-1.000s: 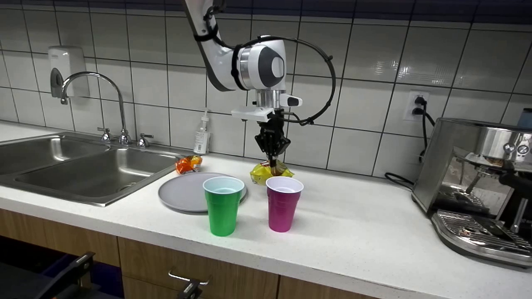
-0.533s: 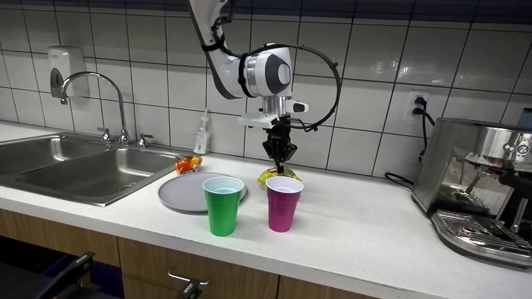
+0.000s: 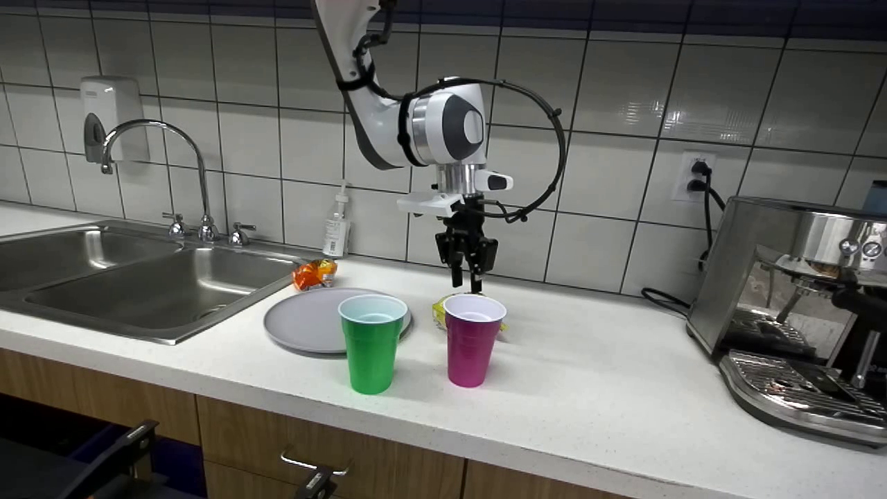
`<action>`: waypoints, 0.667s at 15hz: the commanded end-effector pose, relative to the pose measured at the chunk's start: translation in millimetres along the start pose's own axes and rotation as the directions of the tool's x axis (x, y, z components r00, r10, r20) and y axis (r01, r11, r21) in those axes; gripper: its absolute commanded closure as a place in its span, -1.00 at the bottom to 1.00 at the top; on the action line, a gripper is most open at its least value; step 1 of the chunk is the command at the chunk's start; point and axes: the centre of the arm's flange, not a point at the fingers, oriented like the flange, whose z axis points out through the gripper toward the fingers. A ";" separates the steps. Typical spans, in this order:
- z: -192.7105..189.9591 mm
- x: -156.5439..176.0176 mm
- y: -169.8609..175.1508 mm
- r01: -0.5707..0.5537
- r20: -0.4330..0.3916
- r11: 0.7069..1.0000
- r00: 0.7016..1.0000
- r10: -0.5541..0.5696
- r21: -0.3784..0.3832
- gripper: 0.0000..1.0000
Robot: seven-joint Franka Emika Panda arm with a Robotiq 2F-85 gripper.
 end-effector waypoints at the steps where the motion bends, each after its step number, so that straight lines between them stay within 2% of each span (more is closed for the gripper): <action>1: -13.0 0.7 -3.3 0.012 -0.010 1.000 1.000 -0.013 -0.028 -0.71; 3: -20.4 -1.6 -2.8 0.036 -0.017 0.999 0.999 -0.037 -0.034 -0.98; 10: -56.9 -19.9 4.9 0.129 -0.044 0.991 0.991 -0.130 -0.031 -1.00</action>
